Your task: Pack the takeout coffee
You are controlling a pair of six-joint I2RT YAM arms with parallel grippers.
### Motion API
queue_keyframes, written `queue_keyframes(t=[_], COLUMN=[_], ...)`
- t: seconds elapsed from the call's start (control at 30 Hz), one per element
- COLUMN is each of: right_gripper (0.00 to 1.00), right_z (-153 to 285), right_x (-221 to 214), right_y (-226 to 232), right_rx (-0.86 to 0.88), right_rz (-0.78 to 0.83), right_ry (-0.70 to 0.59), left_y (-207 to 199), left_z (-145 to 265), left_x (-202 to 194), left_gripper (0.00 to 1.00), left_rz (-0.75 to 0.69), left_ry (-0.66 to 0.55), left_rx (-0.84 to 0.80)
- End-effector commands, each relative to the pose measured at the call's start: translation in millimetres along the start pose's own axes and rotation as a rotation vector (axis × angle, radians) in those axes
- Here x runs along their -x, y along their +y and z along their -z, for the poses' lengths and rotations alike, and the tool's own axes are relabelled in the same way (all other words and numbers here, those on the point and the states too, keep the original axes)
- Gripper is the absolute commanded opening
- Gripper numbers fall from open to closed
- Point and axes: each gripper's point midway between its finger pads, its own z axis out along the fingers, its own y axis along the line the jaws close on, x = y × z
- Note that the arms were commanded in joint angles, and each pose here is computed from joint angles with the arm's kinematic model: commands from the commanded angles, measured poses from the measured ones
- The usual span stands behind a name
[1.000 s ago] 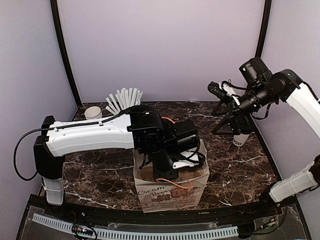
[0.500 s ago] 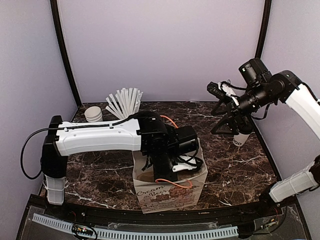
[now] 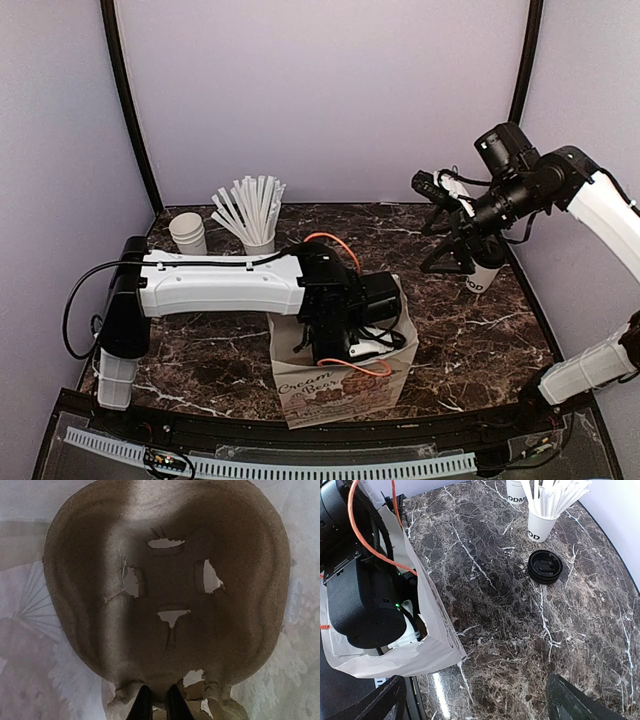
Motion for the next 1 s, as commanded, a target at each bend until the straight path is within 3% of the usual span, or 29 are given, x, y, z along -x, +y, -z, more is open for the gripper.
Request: queue_keyframes(t=[0.0, 0.4, 0.77, 0.97], right_gripper=[0.99, 0.99, 0.99, 0.99], right_z=[1.1, -1.2, -1.1, 1.6], right_x=[2.4, 2.1, 4.9, 6.3], right_y=[-1.9, -1.6, -2.9, -4.1], right_rx=[-0.017, -0.005, -0.003, -0.013], right_rz=[0.015, 0.011, 0.009, 0.017], right_ry=[-0.025, -0.022, -0.022, -0.018], left_y=[-4.7, 3.5, 19.1, 23.8], left_z=[-10.6, -42.4, -17.4, 20.1], left_x=[-2.4, -17.7, -14.1, 1.3], left_gripper=[0.02, 0.07, 0.42, 0.48], left_rz=[0.026, 0.066, 0.093, 0.086], left_ry=[0.016, 0.088, 0.077, -0.026], left_rx=[-0.041, -0.012, 0.082, 0.111])
